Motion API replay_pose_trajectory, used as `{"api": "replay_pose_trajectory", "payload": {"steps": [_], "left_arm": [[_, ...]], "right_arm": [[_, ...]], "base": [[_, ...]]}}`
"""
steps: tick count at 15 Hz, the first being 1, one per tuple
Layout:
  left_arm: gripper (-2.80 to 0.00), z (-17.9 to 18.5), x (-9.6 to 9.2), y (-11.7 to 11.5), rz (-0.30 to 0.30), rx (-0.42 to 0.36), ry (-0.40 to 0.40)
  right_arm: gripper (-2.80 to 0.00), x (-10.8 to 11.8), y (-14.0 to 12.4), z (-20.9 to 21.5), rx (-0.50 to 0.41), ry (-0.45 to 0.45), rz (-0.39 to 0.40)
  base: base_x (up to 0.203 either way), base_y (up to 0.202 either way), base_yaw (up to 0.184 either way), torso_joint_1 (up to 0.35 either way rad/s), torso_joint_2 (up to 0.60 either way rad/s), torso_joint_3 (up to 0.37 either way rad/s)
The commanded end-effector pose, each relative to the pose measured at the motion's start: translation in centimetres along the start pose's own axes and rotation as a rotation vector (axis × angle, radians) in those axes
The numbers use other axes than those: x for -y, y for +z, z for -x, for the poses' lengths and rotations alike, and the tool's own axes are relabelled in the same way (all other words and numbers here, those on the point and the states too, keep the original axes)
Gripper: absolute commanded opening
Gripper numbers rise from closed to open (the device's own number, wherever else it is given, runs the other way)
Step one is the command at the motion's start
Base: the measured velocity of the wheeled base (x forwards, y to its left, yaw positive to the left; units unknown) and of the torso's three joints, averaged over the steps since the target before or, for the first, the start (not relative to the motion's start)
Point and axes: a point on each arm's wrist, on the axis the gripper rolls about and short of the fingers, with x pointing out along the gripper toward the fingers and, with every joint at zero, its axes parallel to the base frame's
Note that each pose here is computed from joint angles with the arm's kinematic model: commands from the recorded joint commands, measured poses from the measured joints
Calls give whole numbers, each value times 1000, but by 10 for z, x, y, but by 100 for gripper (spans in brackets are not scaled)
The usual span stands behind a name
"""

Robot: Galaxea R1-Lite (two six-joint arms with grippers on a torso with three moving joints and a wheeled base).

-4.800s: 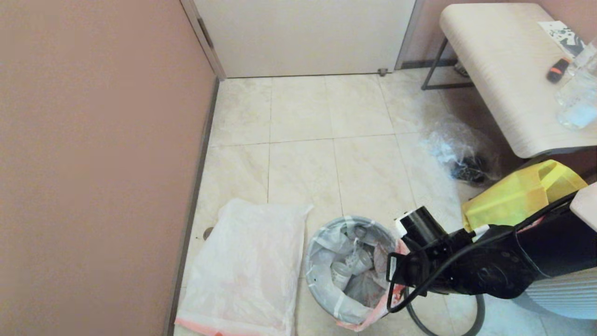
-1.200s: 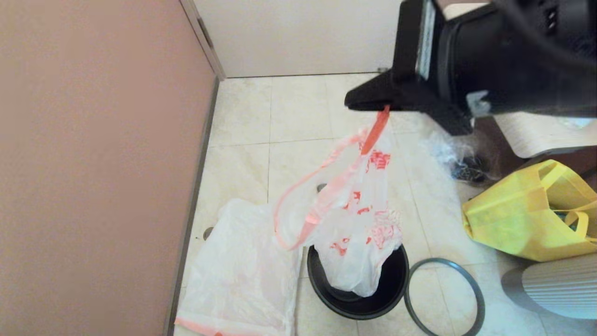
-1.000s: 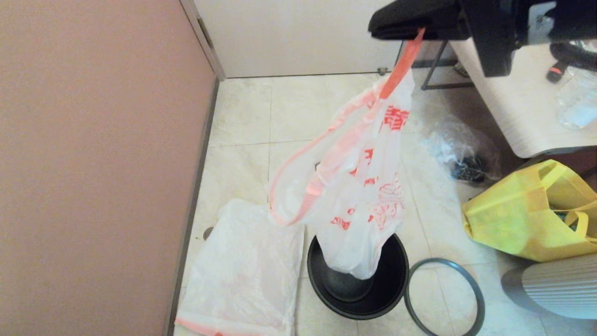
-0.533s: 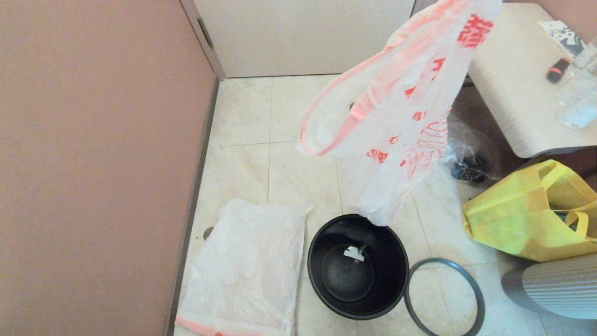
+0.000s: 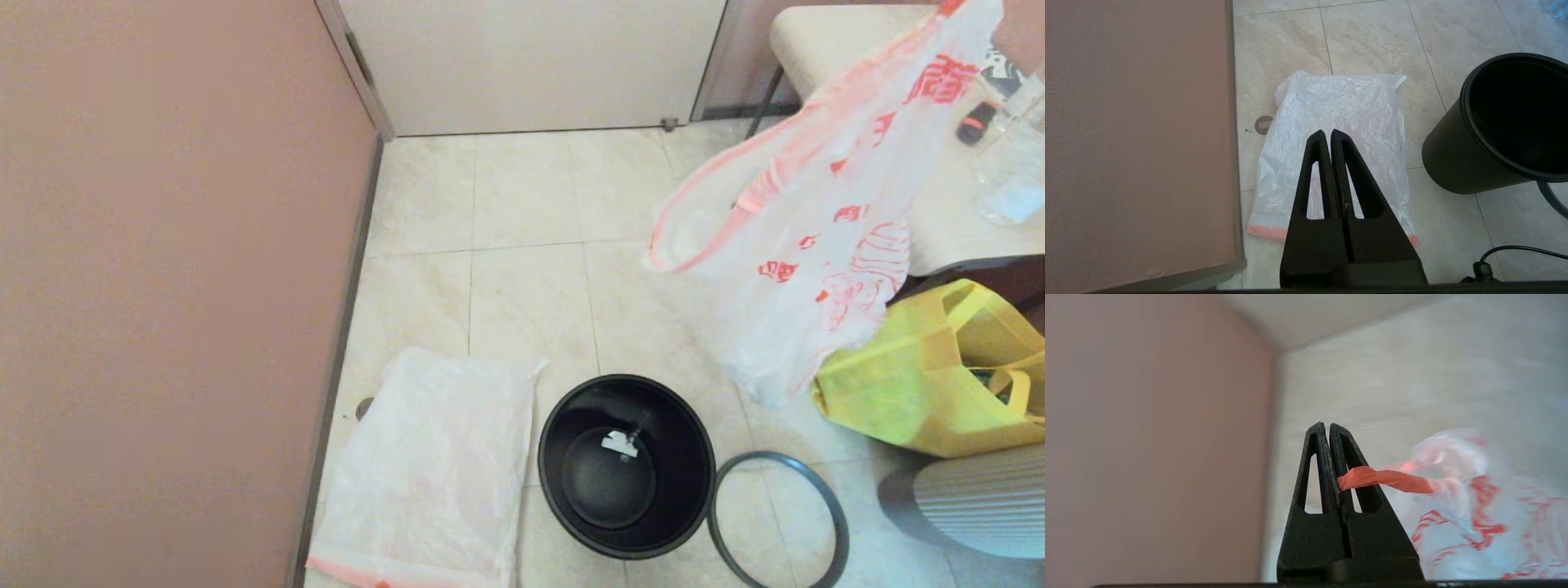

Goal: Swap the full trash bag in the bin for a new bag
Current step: Place the trash bag on the floor

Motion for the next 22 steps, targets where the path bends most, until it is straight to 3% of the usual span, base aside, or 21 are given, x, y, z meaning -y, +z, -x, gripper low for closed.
{"api": "replay_pose_trajectory", "payload": {"steps": [1,7,10,13,15,17,18,22], "left_arm": [[-280,-1,0,-3,0,-12,0],[-280,-1,0,-3,0,-11,0],[-280,-1,0,-3,0,-12,0],[-280,-1,0,-3,1,-11,-1],[-280,-1,0,-3,0,-11,-1],[-280,-1,0,-3,0,-11,-1],[-280,-1,0,-3,0,-12,-1],[-280,-1,0,-3,0,-12,0]], "right_arm": [[-280,43,-27,-49,-90,-164,-2],[-280,187,-106,-164,-262,-382,-89],[-280,238,-155,-193,-368,-469,-101],[-280,269,-202,-205,-512,-596,-104],[-280,272,-220,-206,-592,-706,-77],[-280,271,-222,-206,-607,-714,-68],[0,267,-220,-205,-610,-714,-66],[0,229,-204,-186,-701,-713,-54]], "base": [[0,0,0,0,0,0],[0,0,0,0,0,0],[0,0,0,0,0,0],[0,0,0,0,0,0],[0,0,0,0,0,0],[0,0,0,0,0,0],[0,0,0,0,0,0],[0,0,0,0,0,0]]}}
